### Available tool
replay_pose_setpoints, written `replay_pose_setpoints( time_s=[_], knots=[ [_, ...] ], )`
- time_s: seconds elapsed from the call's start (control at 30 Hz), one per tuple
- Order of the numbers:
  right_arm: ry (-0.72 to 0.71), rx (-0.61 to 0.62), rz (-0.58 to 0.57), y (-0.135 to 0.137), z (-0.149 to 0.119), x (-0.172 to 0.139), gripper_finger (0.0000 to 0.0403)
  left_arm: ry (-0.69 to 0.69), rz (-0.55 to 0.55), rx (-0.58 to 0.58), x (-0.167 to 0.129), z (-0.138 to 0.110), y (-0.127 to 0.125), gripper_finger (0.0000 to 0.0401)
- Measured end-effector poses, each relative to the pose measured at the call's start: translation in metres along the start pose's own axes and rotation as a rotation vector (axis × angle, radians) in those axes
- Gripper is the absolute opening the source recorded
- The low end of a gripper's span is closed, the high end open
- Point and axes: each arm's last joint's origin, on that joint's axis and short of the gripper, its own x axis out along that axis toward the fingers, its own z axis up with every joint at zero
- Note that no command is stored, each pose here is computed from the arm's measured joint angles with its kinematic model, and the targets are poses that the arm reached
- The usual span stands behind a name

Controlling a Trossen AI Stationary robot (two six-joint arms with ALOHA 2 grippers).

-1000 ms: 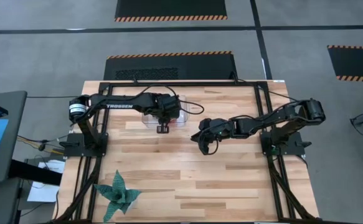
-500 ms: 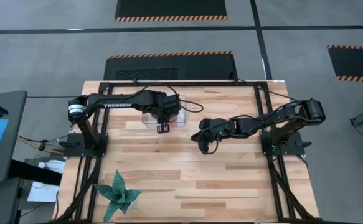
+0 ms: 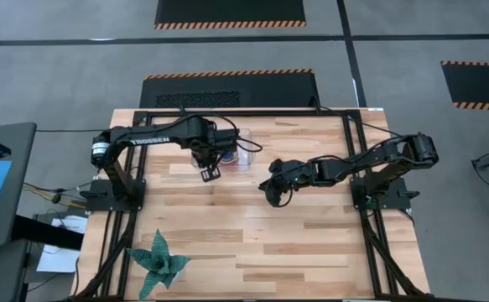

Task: Nest measuring cups in basket
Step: Return to Home Position

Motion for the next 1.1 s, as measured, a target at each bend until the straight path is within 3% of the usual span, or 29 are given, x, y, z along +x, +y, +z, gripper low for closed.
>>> replay_pose_setpoints(
  time_s=[0.1,0.27,0.5,0.57,0.67,0.8,0.87,1.0,1.1],
  knots=[
    [0.009,0.081,0.033,0.002,0.0,0.0,0.0087,-0.059,-0.012,-0.007,0.003,0.006,-0.002,0.0059],
    [0.053,0.056,0.285,0.016,0.005,-0.004,0.0087,-0.162,-0.031,-0.004,0.002,0.016,-0.004,0.0059],
    [-0.103,0.03,0.449,0.033,0.027,-0.028,0.0087,-0.316,-0.05,0.006,-0.002,0.031,-0.006,0.0059],
    [-0.159,-0.021,0.5,0.04,0.033,-0.043,0.0087,-0.293,-0.076,-0.006,-0.001,0.029,-0.007,0.0059],
    [-0.264,-0.141,0.58,0.054,0.042,-0.075,0.0087,-0.096,-0.11,0.081,0.002,0.011,-0.006,0.0059],
    [-0.342,-0.303,0.634,0.064,0.044,-0.118,0.0087,0.075,-0.019,0.045,-0.003,-0.014,-0.004,0.0059],
    [-0.354,-0.356,0.637,0.064,0.042,-0.137,0.0087,0.001,-0.034,0.042,-0.012,-0.024,-0.006,0.0059],
    [-0.358,-0.409,0.638,0.055,0.035,-0.166,0.0087,-0.183,-0.157,0.055,-0.043,-0.07,-0.007,0.0059],
    [-0.389,-0.448,0.637,0.042,0.025,-0.182,0.0087,-0.365,-0.181,-0.037,-0.057,-0.114,0.002,0.0059]
  ],
)
